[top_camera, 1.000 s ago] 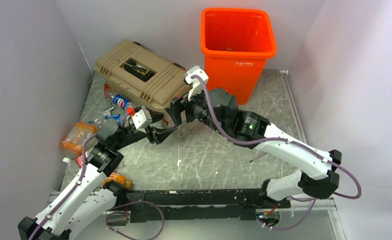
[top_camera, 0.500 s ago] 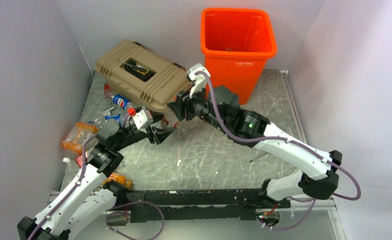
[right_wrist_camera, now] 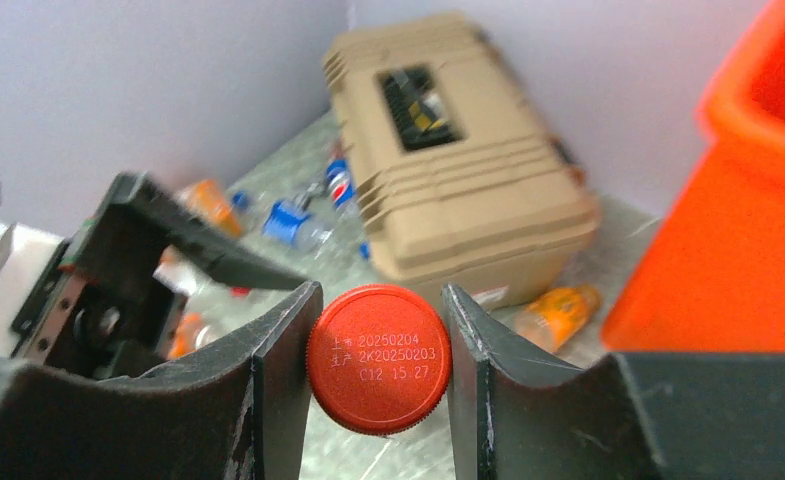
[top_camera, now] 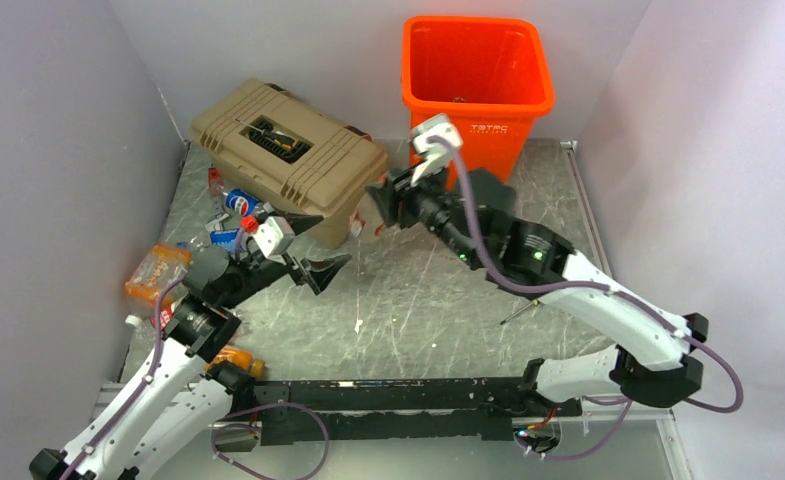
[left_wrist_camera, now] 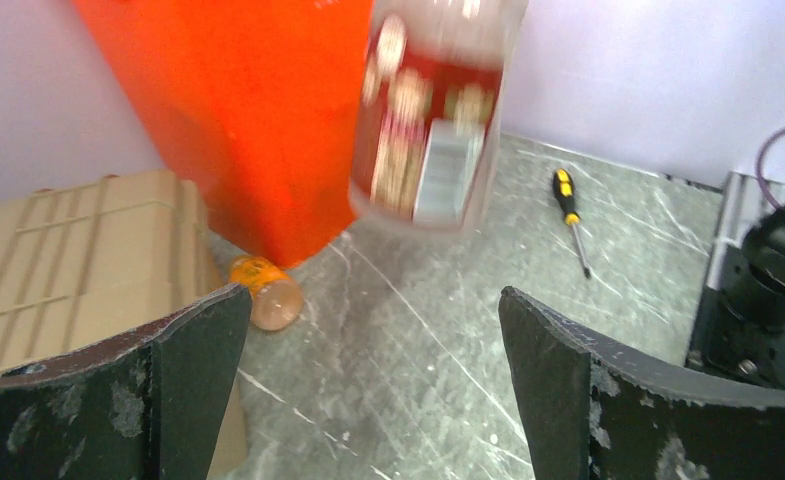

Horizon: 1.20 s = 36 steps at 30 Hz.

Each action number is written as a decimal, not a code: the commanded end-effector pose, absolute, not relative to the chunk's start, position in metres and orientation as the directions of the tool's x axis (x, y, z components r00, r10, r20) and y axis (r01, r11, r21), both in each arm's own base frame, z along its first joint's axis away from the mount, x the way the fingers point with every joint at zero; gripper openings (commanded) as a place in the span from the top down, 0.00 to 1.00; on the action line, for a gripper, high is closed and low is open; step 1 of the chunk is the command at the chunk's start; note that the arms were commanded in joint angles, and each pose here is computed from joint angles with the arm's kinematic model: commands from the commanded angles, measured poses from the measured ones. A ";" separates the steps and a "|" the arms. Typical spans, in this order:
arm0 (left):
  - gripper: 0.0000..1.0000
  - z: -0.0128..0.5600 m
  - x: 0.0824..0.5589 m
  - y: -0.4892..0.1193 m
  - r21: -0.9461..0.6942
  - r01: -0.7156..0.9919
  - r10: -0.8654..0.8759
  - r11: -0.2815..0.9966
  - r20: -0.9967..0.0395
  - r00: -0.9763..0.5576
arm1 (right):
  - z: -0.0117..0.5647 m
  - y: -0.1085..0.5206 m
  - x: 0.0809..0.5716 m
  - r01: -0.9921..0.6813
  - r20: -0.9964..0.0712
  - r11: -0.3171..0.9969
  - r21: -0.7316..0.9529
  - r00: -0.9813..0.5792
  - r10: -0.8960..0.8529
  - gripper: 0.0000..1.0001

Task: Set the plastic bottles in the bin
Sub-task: Place the plastic bottle in the trash bin.

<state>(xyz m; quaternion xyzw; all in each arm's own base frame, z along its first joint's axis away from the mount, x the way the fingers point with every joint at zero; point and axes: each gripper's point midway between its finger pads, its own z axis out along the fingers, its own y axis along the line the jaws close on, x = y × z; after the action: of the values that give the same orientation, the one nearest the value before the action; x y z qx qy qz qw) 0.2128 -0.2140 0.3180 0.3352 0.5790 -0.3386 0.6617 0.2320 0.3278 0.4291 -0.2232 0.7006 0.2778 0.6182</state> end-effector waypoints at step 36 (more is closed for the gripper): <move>0.00 0.341 0.256 -0.144 -0.037 0.476 -0.071 0.879 -0.996 0.054 | 0.471 0.079 0.550 0.186 -0.957 0.953 0.238 0.210 0.198 1.00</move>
<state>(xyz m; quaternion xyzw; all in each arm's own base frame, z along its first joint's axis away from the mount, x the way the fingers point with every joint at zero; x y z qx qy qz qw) 0.2583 -0.1470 0.3190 0.1612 0.6809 -0.1924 0.6880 0.5294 0.0666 0.4872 0.1462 0.6253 -0.0676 0.7635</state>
